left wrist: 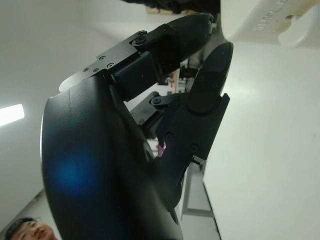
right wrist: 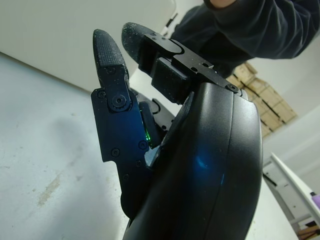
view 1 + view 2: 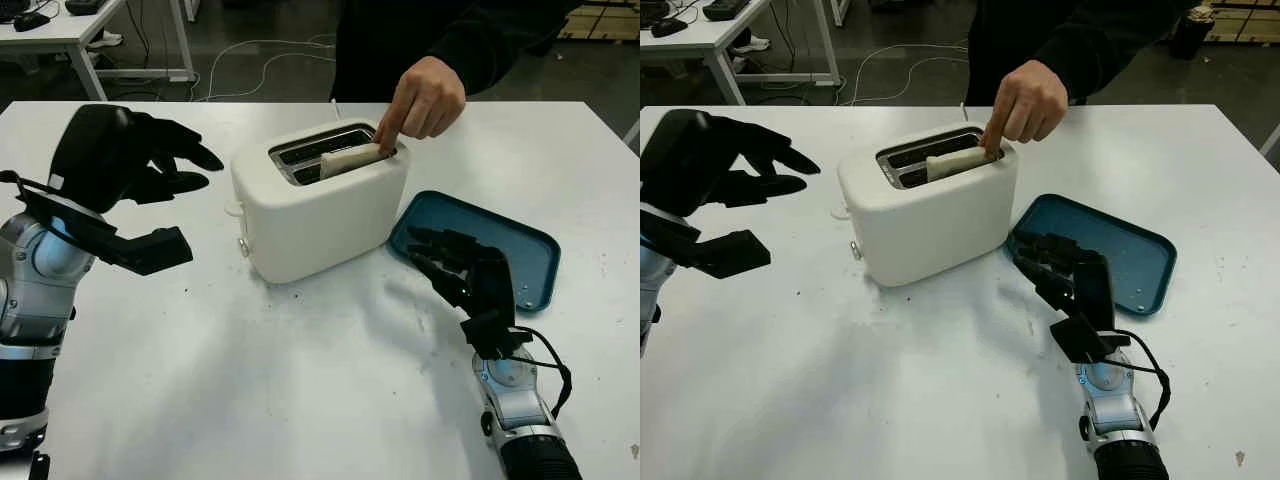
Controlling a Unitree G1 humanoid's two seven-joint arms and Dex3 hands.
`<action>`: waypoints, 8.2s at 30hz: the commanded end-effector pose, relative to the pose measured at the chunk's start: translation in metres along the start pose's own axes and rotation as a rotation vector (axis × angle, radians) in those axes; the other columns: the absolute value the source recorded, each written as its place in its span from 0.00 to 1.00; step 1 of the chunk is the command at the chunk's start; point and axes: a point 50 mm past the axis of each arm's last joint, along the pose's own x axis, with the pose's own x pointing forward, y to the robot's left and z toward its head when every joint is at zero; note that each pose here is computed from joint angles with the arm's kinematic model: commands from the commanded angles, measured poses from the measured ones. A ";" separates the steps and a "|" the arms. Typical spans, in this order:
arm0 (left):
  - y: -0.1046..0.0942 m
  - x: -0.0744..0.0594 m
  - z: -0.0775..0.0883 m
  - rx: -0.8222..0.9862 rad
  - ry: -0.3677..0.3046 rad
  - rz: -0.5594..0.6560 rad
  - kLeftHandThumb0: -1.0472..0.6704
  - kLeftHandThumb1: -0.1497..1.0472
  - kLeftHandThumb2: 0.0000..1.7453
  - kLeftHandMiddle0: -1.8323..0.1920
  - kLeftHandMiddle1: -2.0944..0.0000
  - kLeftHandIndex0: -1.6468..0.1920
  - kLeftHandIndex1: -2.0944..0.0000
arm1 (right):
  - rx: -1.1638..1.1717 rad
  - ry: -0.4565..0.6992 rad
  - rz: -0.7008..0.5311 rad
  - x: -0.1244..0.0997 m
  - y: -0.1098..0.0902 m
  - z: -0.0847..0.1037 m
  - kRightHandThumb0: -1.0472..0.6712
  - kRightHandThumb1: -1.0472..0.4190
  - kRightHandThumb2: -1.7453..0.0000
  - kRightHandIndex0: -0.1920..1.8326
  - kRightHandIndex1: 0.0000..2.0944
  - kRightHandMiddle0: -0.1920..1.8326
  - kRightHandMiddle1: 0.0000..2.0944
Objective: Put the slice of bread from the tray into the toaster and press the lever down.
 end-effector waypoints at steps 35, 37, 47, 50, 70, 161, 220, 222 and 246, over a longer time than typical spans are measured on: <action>-0.018 0.021 -0.008 0.206 -0.032 -0.198 0.40 0.76 0.01 0.34 0.50 0.14 0.96 | -0.033 -0.027 0.011 0.006 -0.006 0.005 0.31 0.10 1.00 0.62 0.09 0.61 0.00; -0.020 0.022 -0.010 0.221 -0.022 -0.225 0.39 0.77 0.01 0.34 0.49 0.14 0.96 | -0.033 -0.028 0.013 0.007 -0.006 0.005 0.31 0.10 1.00 0.62 0.09 0.61 0.00; -0.025 0.022 -0.017 0.234 0.000 -0.284 0.38 0.80 0.00 0.35 0.54 0.16 0.98 | -0.036 -0.036 0.014 0.008 -0.007 0.006 0.32 0.11 1.00 0.62 0.09 0.62 0.00; -0.027 0.021 -0.018 0.230 -0.001 -0.291 0.38 0.80 0.00 0.35 0.54 0.16 0.99 | -0.043 -0.034 0.013 0.008 -0.007 0.006 0.32 0.11 1.00 0.62 0.08 0.62 0.00; -0.026 0.020 -0.015 0.190 -0.021 -0.266 0.38 0.83 0.00 0.37 0.49 0.16 1.00 | -0.034 -0.024 0.012 0.006 -0.004 0.003 0.34 0.12 1.00 0.63 0.08 0.62 0.00; -0.245 -0.048 0.029 -0.547 0.436 -0.386 0.46 0.89 0.02 0.51 0.40 0.25 0.99 | -0.032 0.014 0.009 0.000 0.001 -0.004 0.34 0.12 1.00 0.62 0.10 0.61 0.00; -0.274 -0.051 0.049 -0.199 0.351 -0.575 0.48 0.79 0.00 0.57 0.30 0.40 0.63 | -0.110 -0.003 0.034 0.002 -0.028 -0.002 0.31 0.11 1.00 0.60 0.16 0.61 0.00; -0.260 -0.035 0.042 -0.179 0.323 -0.509 0.49 0.76 0.00 0.53 0.37 0.37 0.71 | -0.106 -0.011 0.038 0.002 -0.028 -0.001 0.31 0.11 1.00 0.59 0.17 0.61 0.00; -0.223 -0.001 0.054 -0.169 0.136 -0.440 0.47 0.76 0.00 0.55 0.29 0.38 0.60 | -0.086 -0.027 0.045 0.002 -0.025 -0.001 0.33 0.12 1.00 0.57 0.22 0.62 0.00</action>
